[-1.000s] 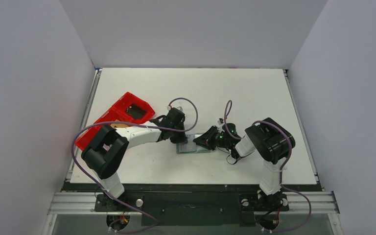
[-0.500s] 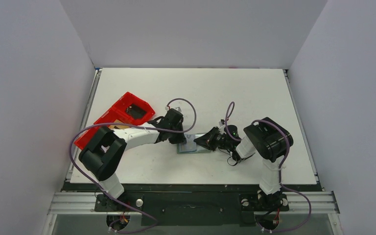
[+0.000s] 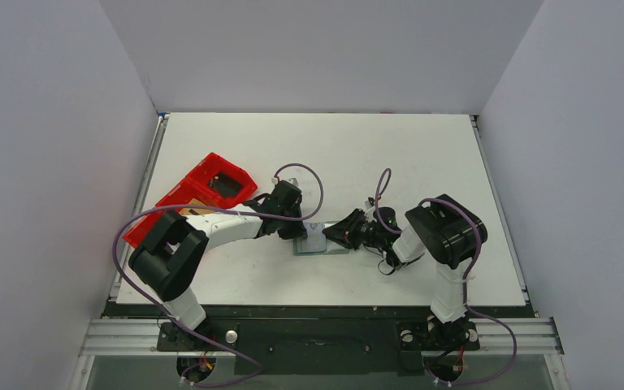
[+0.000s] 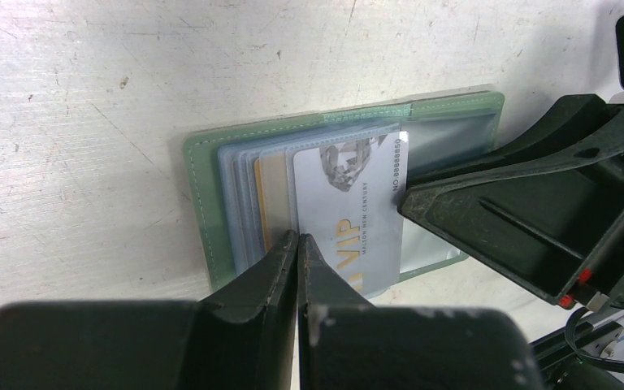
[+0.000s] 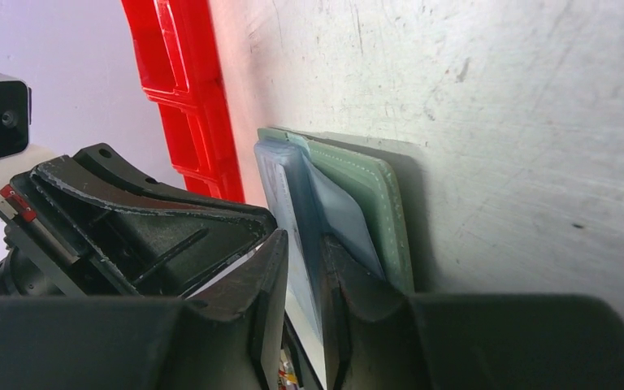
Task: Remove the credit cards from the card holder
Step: Remove the credit card from the card holder.
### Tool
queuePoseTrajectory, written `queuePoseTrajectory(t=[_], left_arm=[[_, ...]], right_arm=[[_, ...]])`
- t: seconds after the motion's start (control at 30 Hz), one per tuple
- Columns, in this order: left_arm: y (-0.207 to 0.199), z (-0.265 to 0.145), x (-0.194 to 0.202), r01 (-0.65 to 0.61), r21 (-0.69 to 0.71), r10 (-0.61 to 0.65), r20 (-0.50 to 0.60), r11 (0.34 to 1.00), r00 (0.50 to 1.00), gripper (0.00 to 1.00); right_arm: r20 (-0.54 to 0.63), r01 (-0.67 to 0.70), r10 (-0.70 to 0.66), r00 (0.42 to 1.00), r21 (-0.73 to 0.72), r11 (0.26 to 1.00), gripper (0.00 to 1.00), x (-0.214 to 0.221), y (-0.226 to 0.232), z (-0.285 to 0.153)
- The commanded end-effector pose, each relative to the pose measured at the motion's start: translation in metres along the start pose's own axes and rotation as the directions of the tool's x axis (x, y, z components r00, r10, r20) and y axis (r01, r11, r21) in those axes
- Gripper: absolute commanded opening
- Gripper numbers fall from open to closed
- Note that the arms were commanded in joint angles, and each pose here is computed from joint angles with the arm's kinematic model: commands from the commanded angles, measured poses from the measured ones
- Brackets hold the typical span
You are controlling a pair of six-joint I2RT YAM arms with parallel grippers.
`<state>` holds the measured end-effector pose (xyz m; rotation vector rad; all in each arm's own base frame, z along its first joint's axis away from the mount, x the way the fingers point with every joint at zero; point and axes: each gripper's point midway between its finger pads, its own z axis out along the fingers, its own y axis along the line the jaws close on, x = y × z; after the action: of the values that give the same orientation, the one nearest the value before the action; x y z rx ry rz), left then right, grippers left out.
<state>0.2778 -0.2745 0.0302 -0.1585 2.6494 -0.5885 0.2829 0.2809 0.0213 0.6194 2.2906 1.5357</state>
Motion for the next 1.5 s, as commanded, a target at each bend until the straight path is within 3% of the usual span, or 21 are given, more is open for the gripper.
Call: queuePoseTrajectory(t=[0.0,0.17,0.47,0.73,1.47], left_arm=[[0.032,0.007,0.017,-0.020,-0.111,0.014,-0.052,0.994,0.999,0.00],[0.034,0.009,0.019,-0.017,-0.123,0.010,-0.059,0.992,0.998,0.00],[0.036,0.011,0.021,-0.015,-0.132,0.006,-0.065,0.991,0.998,0.00],[0.045,0.011,0.022,-0.008,-0.161,-0.004,-0.072,0.987,0.997,0.00],[0.053,0.012,0.025,-0.002,-0.168,-0.011,-0.076,0.986,0.997,0.00]], right_arm=[[0.028,0.032,-0.031,0.999,-0.030,0.999,0.19,-0.006,0.003,-0.001],[0.028,0.018,-0.016,0.999,-0.045,0.999,0.17,-0.006,0.006,-0.001],[0.027,0.013,-0.011,1.000,-0.062,0.998,0.00,-0.006,0.009,-0.001],[0.059,0.025,-0.023,0.998,-0.045,0.999,0.00,-0.011,0.002,-0.009],[0.100,0.159,-0.178,0.979,0.173,0.972,0.00,-0.030,-0.024,-0.033]])
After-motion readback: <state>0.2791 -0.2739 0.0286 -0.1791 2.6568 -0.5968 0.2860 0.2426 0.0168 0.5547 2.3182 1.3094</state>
